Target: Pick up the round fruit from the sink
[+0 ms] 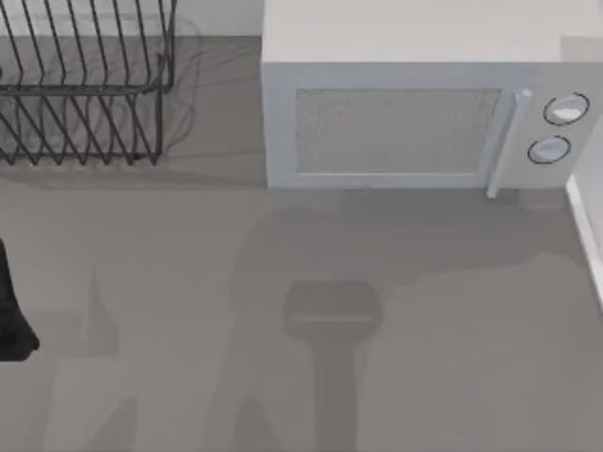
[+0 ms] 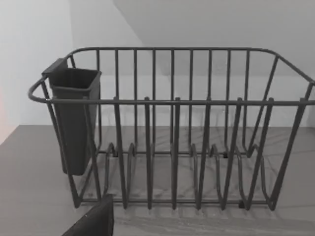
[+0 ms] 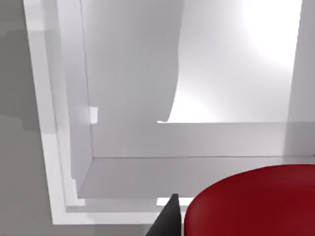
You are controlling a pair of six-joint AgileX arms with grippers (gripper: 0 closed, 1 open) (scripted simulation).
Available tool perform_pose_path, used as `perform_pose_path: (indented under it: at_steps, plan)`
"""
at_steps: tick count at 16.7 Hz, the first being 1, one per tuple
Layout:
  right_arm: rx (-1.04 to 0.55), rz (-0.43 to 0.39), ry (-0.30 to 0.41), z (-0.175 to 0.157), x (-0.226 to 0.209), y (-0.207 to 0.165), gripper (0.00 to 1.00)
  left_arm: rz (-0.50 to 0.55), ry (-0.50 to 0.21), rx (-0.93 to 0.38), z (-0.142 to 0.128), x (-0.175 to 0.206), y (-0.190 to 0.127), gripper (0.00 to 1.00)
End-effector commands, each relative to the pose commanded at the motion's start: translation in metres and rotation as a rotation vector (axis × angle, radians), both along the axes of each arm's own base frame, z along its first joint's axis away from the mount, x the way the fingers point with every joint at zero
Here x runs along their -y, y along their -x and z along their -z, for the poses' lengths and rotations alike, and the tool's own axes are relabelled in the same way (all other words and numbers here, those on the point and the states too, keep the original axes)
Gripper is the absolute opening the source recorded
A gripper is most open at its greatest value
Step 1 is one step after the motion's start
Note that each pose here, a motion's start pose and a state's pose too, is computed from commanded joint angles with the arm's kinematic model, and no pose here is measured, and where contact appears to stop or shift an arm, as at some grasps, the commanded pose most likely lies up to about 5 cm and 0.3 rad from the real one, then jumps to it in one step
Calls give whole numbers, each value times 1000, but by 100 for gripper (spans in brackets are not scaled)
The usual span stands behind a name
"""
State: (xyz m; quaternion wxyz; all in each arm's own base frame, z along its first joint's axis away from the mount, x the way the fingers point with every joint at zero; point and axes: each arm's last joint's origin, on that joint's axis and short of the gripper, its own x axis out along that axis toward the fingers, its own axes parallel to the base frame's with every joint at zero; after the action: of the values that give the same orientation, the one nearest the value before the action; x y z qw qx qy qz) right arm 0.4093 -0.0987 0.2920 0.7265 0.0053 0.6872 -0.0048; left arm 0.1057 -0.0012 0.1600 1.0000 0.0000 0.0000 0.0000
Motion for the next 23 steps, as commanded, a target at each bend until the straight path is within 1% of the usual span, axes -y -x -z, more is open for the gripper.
perform_pose_path:
  at_steps: [2, 4, 8, 11, 13, 15, 20, 23]
  plan:
    - [-6, -1, -4, -3, -39, 9, 0, 0, 0, 0, 0, 0, 0, 100]
    - [-26, -2, -7, -1, -83, 28, 0, 0, 0, 0, 0, 0, 0, 100]
    - [-73, -3, -1, 12, -160, 87, 0, 0, 0, 0, 0, 0, 0, 100]
    - [-73, -4, 5, 20, -195, 132, 0, 0, 0, 0, 0, 0, 0, 100]
    - [-62, -4, 3, 22, -207, 152, 0, 0, 0, 0, 0, 0, 0, 100]
    - [-56, -4, 0, 22, -212, 161, 0, 0, 0, 0, 0, 0, 0, 100]
    - [-61, 0, 1, 23, -211, 160, 0, 0, 0, 0, 0, 0, 0, 100]
    - [-67, 0, 4, 43, -212, 158, 0, 0, 0, 0, 0, 0, 0, 100]
